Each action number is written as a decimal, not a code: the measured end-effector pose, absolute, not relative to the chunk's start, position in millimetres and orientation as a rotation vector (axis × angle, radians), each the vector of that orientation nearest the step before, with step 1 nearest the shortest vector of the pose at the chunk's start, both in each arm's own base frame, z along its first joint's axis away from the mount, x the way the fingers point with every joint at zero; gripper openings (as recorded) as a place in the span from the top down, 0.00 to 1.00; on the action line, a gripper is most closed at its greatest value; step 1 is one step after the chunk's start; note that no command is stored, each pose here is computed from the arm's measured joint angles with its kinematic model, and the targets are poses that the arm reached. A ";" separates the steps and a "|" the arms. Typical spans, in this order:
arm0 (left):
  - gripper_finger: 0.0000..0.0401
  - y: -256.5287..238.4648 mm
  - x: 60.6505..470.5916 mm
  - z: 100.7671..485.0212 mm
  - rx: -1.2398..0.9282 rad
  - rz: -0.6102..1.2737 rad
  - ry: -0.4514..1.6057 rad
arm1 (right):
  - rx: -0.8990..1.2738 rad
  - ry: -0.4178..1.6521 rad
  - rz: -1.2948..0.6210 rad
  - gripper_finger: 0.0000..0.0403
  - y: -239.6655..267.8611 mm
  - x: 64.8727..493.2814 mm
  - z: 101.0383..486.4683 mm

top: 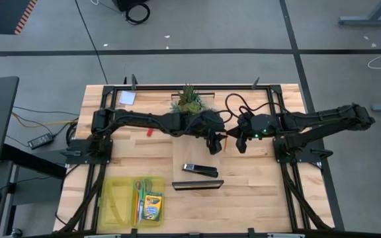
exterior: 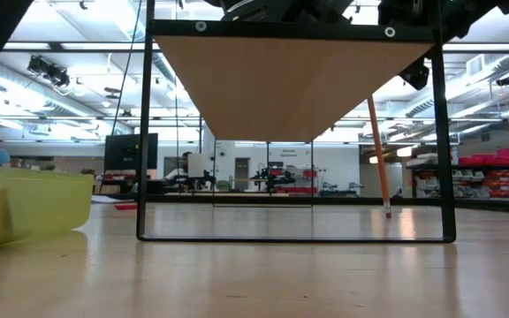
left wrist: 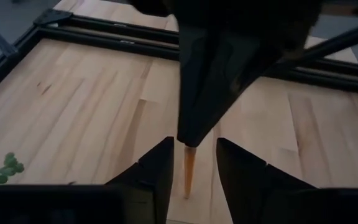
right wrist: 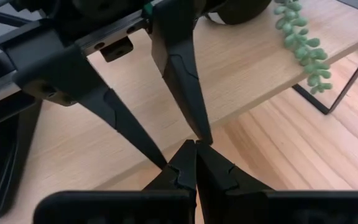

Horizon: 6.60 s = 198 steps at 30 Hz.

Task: Pack school essentials
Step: Put the orange pencil into the yellow supply box

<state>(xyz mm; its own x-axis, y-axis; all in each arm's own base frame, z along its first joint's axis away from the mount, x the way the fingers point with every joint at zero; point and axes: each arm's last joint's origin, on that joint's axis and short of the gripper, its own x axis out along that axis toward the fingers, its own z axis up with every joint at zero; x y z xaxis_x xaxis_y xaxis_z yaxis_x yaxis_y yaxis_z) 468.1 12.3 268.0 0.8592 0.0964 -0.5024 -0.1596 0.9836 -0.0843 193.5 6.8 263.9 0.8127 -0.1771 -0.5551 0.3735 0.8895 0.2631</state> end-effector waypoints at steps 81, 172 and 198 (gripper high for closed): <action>0.95 0.4 465.2 309.6 -0.055 0.089 0.445 | 0.480 0.216 -0.252 0.51 6.7 142.7 310.4; 0.94 -175.5 213.9 347.0 -0.314 0.232 0.966 | 0.397 0.178 -0.458 0.51 -2.0 114.5 364.2; 0.93 -167.5 172.3 298.1 -0.791 0.443 0.793 | 0.391 0.221 -0.468 0.51 -0.7 126.4 359.4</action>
<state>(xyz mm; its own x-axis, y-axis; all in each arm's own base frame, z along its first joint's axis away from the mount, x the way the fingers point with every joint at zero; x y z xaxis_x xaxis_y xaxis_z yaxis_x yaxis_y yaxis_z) 172.3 -167.5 298.1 0.6349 0.0662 -0.7697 -0.6209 0.6365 -0.4574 126.4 -0.7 359.4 0.8708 -0.3942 -0.2939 0.4776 0.8203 0.3146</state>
